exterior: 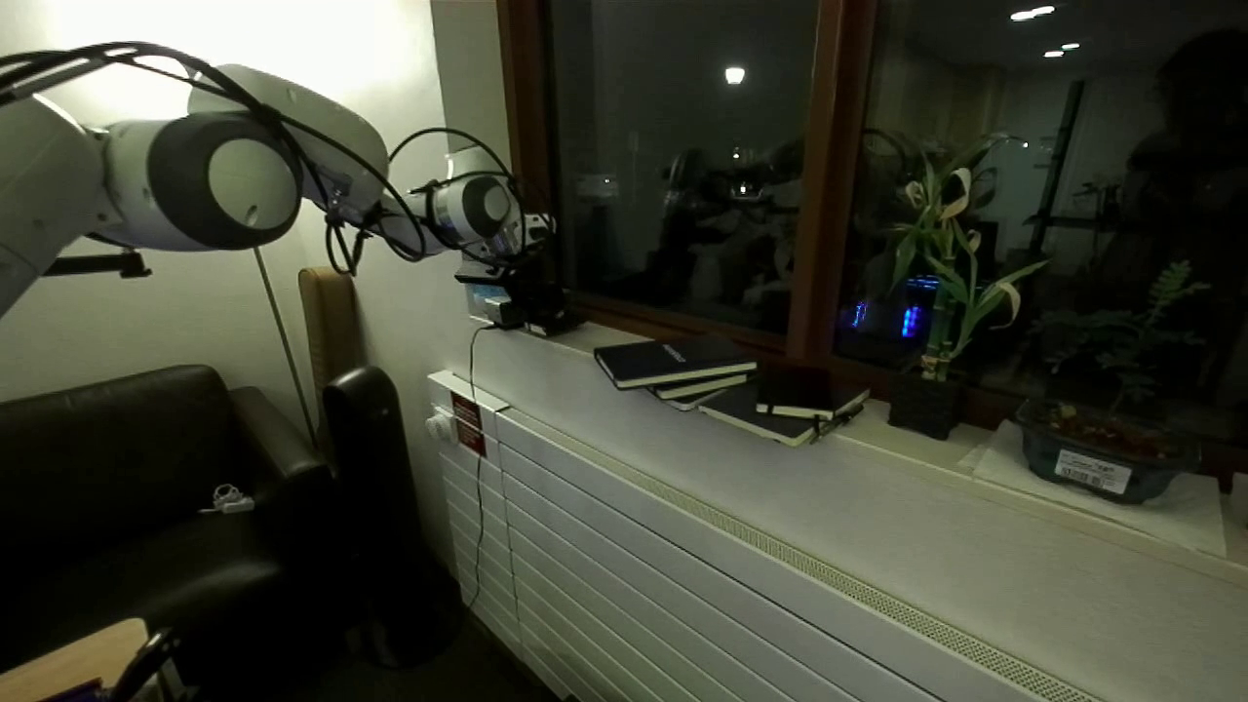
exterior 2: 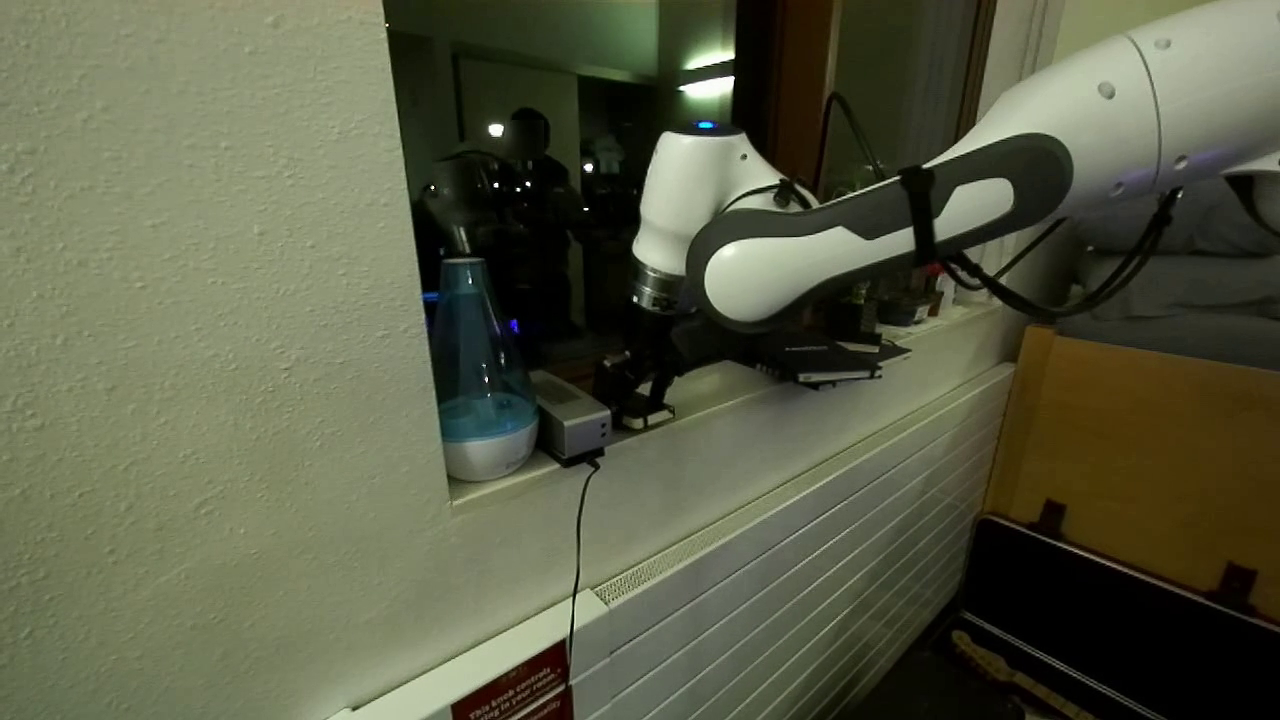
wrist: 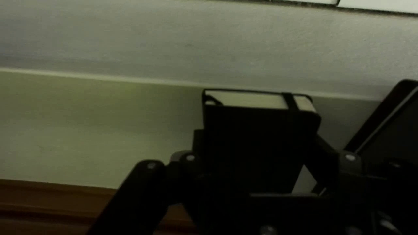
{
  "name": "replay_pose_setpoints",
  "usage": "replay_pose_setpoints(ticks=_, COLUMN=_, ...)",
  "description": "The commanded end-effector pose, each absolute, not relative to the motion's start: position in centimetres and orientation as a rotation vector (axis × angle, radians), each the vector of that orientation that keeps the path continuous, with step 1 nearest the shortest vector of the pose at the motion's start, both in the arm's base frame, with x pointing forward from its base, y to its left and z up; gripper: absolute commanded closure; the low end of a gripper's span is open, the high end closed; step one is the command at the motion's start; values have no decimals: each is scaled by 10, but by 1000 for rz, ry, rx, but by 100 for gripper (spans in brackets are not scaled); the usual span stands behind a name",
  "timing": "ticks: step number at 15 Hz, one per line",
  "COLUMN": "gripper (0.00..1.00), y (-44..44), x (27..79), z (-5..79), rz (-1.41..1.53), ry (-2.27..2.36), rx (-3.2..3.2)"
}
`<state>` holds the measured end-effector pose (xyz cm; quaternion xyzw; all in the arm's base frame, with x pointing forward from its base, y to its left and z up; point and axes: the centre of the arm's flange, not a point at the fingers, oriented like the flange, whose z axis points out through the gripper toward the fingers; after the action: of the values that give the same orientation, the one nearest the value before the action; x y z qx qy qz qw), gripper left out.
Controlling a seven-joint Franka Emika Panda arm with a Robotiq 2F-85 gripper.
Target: Pick up the black book from the left side of the window seal and put it on the right side of the window seal
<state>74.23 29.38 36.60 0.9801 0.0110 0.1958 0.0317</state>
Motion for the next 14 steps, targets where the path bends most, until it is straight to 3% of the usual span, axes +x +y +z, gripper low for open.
replay_pose_setpoints(ticks=1, gripper=52, y=268, x=718, z=406, rz=634, ry=-50, rx=2996)
replay_pose_setpoints(ticks=14, gripper=52, y=108, x=640, z=475, rz=564, ry=-543, rx=2938)
